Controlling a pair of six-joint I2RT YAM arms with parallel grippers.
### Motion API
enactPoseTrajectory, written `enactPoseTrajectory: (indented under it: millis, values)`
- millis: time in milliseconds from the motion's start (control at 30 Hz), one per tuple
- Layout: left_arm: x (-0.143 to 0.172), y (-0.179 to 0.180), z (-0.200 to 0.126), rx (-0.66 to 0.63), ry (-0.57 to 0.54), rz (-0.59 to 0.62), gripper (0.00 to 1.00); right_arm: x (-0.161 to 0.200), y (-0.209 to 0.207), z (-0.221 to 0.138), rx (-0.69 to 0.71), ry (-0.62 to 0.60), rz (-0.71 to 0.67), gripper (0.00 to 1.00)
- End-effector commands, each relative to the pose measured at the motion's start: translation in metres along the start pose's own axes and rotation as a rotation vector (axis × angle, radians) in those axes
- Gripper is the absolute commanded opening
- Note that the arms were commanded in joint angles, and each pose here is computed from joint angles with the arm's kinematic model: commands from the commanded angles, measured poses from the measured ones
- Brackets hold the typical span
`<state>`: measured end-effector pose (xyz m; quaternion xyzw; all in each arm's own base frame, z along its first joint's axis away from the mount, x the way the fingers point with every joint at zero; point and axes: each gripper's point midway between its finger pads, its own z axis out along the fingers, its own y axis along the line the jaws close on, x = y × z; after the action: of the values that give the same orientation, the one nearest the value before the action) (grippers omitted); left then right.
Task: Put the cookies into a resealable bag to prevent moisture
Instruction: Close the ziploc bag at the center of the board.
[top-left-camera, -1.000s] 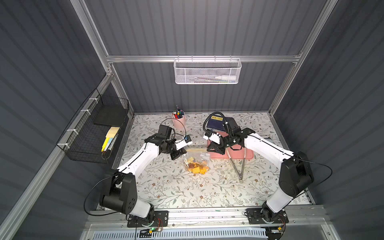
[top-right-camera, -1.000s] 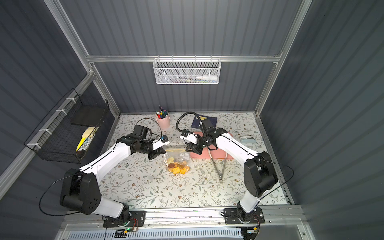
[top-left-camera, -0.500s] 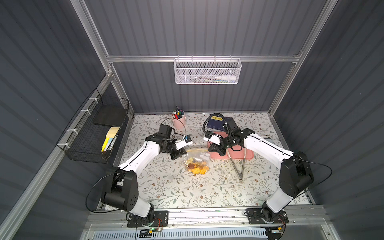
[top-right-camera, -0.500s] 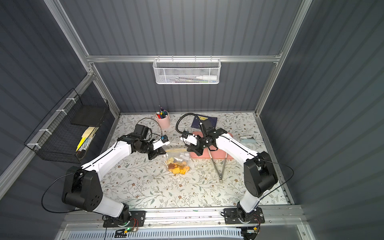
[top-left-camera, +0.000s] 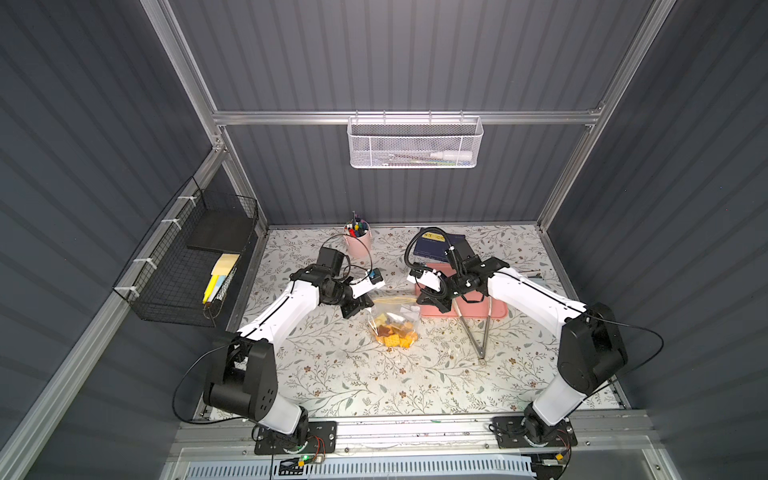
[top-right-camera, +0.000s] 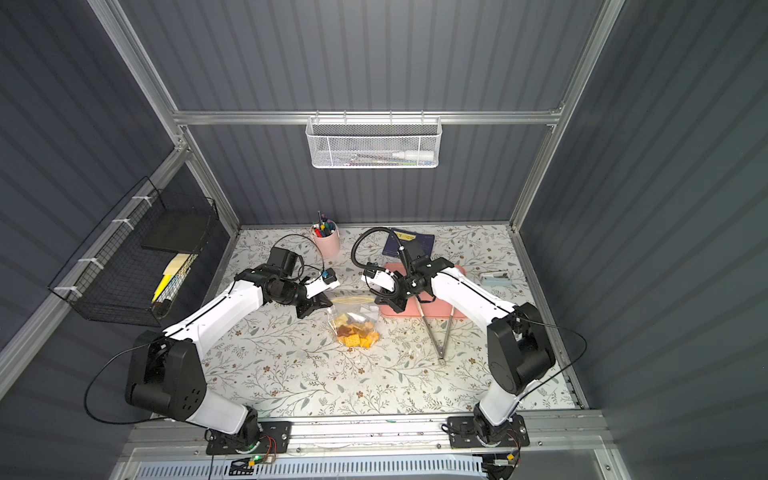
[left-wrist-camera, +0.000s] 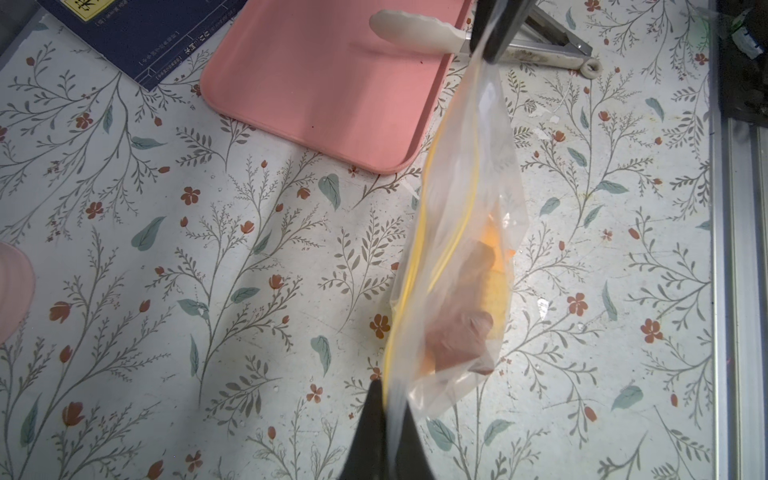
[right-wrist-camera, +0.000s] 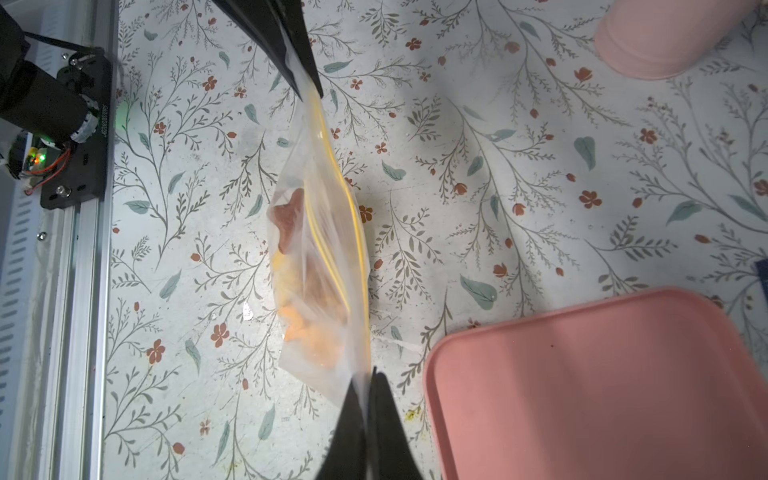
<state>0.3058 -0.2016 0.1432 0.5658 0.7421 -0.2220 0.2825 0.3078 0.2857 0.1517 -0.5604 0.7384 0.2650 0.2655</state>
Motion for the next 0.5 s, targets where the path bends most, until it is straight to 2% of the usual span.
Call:
enactPoseTrajectory:
  millis: [0,33,67,133,200,300,400,467]
  values:
    - [-0.004,-0.001,-0.002,0.026,-0.008,0.003,0.00,-0.007,0.006,-0.002,-0.012,-0.033,-0.007,0.00]
    - [-0.004,-0.002,-0.002,0.030,-0.010,0.002,0.00,-0.009,0.005,-0.002,-0.009,-0.036,0.002,0.17]
    - [-0.004,-0.001,-0.002,0.031,-0.012,0.002,0.00,-0.010,0.005,-0.001,-0.011,-0.037,0.008,0.28]
    - [-0.005,-0.001,-0.001,0.035,-0.015,-0.001,0.00,-0.010,0.006,0.004,-0.020,-0.030,0.007,0.34]
    - [-0.005,-0.001,-0.001,0.036,-0.014,-0.002,0.00,-0.011,0.006,0.008,-0.027,-0.023,0.008,0.33]
    - [-0.006,0.000,-0.002,0.031,-0.014,0.005,0.00,-0.010,0.008,0.014,-0.036,-0.014,0.007,0.27]
    - [-0.005,-0.001,-0.002,0.036,-0.007,0.006,0.00,-0.011,0.006,0.014,-0.026,-0.013,-0.003,0.00]
    - [-0.004,-0.002,-0.002,0.038,-0.004,0.005,0.00,-0.013,0.009,0.012,-0.031,-0.028,-0.017,0.00]
